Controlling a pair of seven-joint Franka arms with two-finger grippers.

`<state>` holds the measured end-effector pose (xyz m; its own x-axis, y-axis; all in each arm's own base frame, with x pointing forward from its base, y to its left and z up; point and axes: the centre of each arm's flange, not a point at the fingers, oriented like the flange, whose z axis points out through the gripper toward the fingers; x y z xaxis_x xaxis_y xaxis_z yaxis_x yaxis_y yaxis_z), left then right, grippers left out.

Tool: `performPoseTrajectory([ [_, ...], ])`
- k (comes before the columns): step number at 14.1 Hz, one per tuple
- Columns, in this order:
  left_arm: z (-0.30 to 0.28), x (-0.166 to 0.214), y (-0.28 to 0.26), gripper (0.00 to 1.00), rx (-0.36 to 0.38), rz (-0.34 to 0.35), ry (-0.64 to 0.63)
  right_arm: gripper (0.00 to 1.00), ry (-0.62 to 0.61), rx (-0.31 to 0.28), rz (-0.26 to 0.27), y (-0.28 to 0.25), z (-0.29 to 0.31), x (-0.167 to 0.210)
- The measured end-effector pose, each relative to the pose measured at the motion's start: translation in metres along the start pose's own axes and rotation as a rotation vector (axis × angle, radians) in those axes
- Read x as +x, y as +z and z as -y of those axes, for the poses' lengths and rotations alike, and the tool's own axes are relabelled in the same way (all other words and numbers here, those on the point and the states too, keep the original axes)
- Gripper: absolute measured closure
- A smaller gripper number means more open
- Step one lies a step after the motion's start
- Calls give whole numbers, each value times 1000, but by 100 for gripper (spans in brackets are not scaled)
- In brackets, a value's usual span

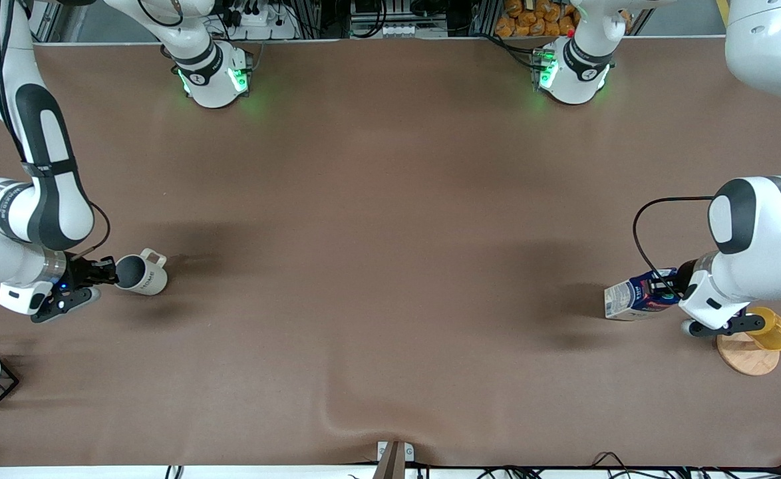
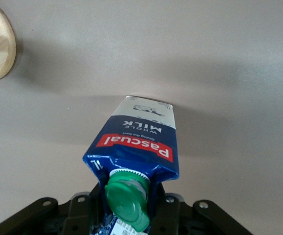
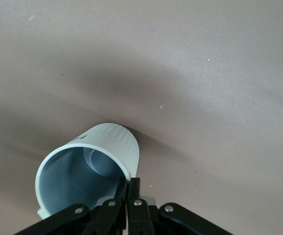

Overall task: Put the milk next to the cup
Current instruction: 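Close the right gripper on the mug while the left gripper grips the carton, then carry the mug to the table middle while the left gripper carries the carton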

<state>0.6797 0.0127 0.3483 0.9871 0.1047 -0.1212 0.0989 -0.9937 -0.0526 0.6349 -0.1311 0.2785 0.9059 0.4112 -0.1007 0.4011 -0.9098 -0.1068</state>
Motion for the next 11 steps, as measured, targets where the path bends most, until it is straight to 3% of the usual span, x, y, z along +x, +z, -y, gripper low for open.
performPoseTrajectory([
  [4, -24, -4, -20, 62, 1, -24, 35, 98, 82, 36, 38, -34, 25, 22],
  [9, -40, -20, -56, 62, 2, -29, 63, 98, 210, 46, 20, -55, 103, 69],
  [11, -44, -25, -65, 62, 0, -32, 70, 98, 284, 78, 6, -59, 153, 91],
])
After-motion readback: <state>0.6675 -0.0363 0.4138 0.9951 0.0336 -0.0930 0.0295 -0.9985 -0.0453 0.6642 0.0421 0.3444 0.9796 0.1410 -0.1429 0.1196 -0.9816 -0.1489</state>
